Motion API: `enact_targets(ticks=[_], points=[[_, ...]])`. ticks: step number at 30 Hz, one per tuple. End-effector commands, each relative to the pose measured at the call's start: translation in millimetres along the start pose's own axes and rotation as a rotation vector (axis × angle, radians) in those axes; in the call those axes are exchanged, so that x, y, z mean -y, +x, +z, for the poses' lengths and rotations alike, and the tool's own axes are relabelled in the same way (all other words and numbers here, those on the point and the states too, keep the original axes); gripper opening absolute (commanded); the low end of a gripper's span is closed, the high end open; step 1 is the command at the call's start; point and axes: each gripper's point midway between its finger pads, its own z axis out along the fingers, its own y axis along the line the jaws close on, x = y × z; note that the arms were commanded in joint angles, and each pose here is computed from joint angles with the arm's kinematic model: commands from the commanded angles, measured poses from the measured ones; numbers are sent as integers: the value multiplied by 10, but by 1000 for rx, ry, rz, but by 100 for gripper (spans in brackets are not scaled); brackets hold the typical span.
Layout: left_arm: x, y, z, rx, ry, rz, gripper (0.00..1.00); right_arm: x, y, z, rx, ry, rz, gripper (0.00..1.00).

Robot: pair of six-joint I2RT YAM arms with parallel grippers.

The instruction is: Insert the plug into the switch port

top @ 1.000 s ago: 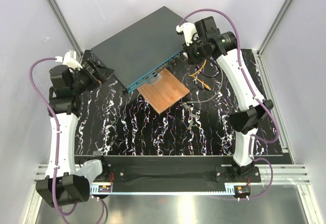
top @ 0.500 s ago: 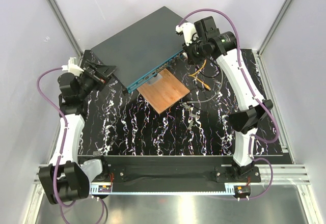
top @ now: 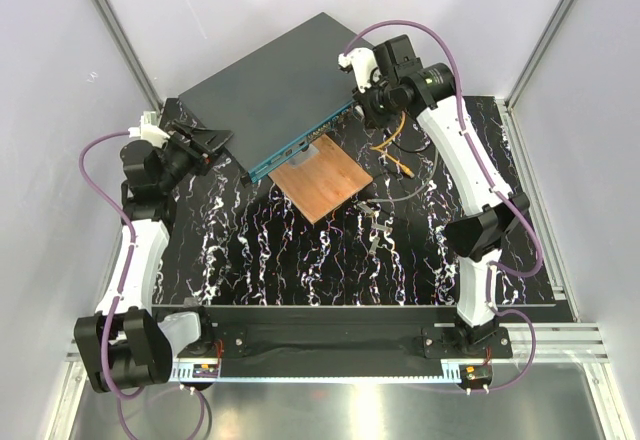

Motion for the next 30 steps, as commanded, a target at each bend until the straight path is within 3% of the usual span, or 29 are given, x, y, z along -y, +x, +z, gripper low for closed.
enact_targets(ticks=[1, 13, 30], points=[[353, -37, -5, 11, 109, 63, 65, 36, -224, -91, 73, 60, 3, 0], [425, 34, 4, -9, 132, 72, 43, 148, -287, -105, 95, 124, 27, 0], [470, 39, 5, -6, 141, 76, 41, -80, -300, -84, 99, 55, 95, 0]])
